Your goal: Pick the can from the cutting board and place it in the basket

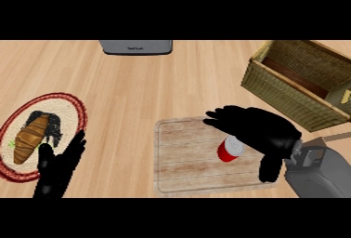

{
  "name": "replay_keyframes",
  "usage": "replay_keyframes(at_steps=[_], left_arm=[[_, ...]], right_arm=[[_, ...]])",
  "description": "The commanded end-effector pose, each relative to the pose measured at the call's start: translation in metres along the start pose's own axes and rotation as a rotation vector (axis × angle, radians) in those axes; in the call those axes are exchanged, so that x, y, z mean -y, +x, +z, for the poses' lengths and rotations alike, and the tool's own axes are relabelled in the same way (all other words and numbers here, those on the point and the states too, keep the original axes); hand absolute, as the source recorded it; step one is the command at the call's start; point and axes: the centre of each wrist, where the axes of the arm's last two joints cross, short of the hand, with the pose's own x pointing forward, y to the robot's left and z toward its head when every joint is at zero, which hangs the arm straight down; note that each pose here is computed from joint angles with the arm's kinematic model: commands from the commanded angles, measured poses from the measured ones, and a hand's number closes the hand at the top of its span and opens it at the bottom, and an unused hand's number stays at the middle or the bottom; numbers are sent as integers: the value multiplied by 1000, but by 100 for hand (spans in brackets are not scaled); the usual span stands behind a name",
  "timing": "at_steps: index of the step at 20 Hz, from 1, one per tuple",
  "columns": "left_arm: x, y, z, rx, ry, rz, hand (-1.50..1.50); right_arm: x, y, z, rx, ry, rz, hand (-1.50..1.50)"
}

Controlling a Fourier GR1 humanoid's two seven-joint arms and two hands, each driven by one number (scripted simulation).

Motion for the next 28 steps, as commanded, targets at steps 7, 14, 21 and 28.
replay_keyframes(at_steps=[7,14,21,28], left_arm=[[6,-20,-3,-77,-12,5,0],[4,-41,-1,-70,3,11,0],[-6,-22,-4,-83,11,10,0],[14,-30,-3,-65,1,1,0]], right_arm=[[-37,-6,-25,-9,45,39,-150],[-45,-20,-31,-74,85,79,-150],[-43,-9,-35,-44,87,48,-150],[-66,-4,-49,-63,70,54,-150]])
